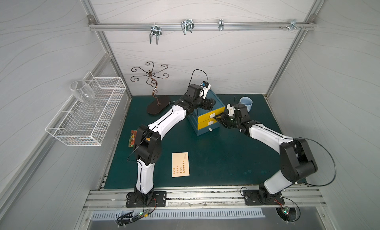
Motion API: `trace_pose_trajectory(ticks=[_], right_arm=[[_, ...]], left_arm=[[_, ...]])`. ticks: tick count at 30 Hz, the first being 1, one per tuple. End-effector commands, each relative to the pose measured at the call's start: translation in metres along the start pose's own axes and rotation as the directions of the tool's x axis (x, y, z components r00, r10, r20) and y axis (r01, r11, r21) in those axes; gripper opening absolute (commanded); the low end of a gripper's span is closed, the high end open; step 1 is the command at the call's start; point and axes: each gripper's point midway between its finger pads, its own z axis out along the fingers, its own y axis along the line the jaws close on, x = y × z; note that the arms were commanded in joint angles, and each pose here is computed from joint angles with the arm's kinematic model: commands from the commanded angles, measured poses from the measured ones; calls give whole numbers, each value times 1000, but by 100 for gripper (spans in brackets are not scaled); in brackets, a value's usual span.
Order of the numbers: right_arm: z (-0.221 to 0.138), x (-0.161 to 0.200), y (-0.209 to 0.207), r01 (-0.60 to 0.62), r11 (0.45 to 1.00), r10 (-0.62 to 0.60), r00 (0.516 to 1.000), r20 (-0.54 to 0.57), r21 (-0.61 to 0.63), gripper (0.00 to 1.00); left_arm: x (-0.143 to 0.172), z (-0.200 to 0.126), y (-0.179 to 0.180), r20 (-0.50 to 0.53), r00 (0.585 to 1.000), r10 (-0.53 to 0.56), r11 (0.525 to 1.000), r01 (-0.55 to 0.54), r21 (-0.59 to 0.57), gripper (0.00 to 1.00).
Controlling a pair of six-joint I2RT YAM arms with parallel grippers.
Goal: Take the postcards out of the drawer
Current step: Close the drawer in the storage box, then open the drawer in the storage box.
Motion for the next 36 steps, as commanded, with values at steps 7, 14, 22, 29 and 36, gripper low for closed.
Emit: trace_pose_trajectory(ticks=[7, 14, 22, 29, 36], right_arm=[[-20, 25, -9, -88, 994, 84, 995, -52, -72, 55], [-6, 40, -18, -165, 973, 156, 986, -65, -164, 59], [16, 48, -18, -230, 923, 229, 973, -38, -309, 63], [21, 43, -16, -251, 870, 291, 956, 32, -425, 68], [24, 45, -16, -255, 871, 294, 955, 31, -419, 70]], left_arm=[[70, 13, 3, -227, 969, -102, 995, 103, -8, 87], [77, 13, 10, -221, 962, -159, 987, 162, -7, 88], [77, 9, 10, -221, 963, -154, 988, 157, -3, 88], [80, 8, 10, -229, 961, -157, 987, 161, -1, 89], [84, 6, 10, -238, 959, -157, 987, 162, -1, 89]])
